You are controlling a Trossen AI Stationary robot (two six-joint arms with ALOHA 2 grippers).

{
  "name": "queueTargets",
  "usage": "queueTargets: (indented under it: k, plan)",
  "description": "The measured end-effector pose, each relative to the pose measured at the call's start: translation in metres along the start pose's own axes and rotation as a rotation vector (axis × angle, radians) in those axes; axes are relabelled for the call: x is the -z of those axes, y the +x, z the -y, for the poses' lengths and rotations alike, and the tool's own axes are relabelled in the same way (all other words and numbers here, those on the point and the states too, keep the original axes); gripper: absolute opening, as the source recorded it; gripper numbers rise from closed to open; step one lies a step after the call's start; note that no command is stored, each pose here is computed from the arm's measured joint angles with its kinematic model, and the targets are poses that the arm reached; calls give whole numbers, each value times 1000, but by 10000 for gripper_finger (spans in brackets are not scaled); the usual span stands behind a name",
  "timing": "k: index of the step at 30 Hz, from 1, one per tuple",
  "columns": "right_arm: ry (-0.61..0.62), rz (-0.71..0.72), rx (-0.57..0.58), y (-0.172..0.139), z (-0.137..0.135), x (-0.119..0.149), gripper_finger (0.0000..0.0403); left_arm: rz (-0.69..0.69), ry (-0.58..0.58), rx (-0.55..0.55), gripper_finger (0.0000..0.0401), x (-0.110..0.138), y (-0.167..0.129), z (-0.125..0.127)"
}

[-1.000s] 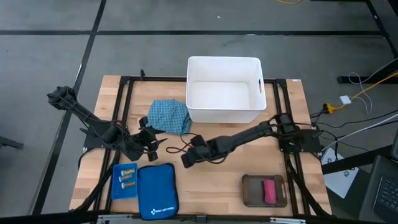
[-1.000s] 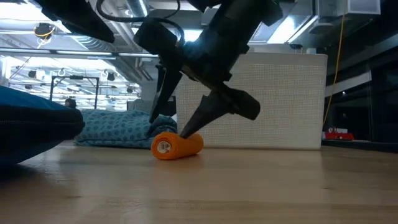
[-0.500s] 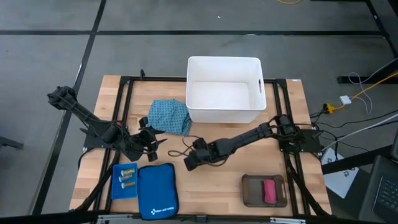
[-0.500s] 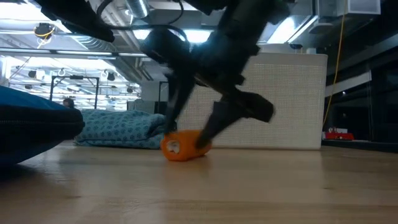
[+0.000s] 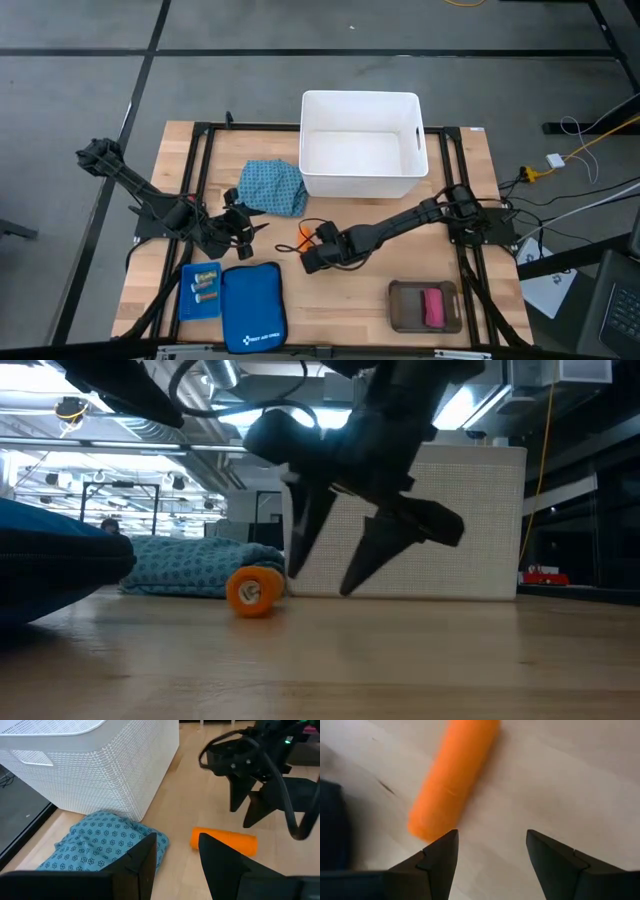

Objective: Pick & place medical supplies in basket/bin
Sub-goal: Put the orange bandage into the black bin

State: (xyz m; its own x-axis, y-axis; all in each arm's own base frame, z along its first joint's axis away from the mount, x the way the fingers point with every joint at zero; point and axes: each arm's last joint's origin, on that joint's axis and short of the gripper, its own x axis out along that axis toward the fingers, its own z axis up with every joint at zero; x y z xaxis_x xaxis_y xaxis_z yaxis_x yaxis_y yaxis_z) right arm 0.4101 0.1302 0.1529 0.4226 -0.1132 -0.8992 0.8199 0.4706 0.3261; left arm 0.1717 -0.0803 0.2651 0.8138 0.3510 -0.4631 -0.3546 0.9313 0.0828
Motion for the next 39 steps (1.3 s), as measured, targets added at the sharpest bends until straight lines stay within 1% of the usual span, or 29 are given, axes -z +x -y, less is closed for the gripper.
queueTargets:
  k: [7, 15, 22, 26, 30, 33, 36, 39]
  plan:
    - [-15, 51, -100, 0, -10, -6, 235, -1, 0, 2, 143, 0, 0, 0]
    - [26, 63, -91, 3, -7, -18, 236, -8, 0, 15, 143, 0, 0, 0]
    - [26, 65, -66, 4, -4, -19, 236, -8, -1, 16, 143, 0, 0, 0]
    - [31, 51, -47, 18, -2, -17, 236, -8, -1, 17, 143, 0, 0, 0]
    - [41, 22, -82, 34, -5, -14, 236, -9, -1, 17, 143, 0, 0, 1]
    - [34, 27, -88, 39, -5, -14, 235, -9, -1, 17, 143, 0, 0, 0]
    - [14, 49, -79, 40, -5, -14, 225, -10, -1, 20, 143, 0, 0, 1]
    - [-10, 50, -91, 38, -5, -15, 197, -11, 0, 20, 143, 0, 0, 1]
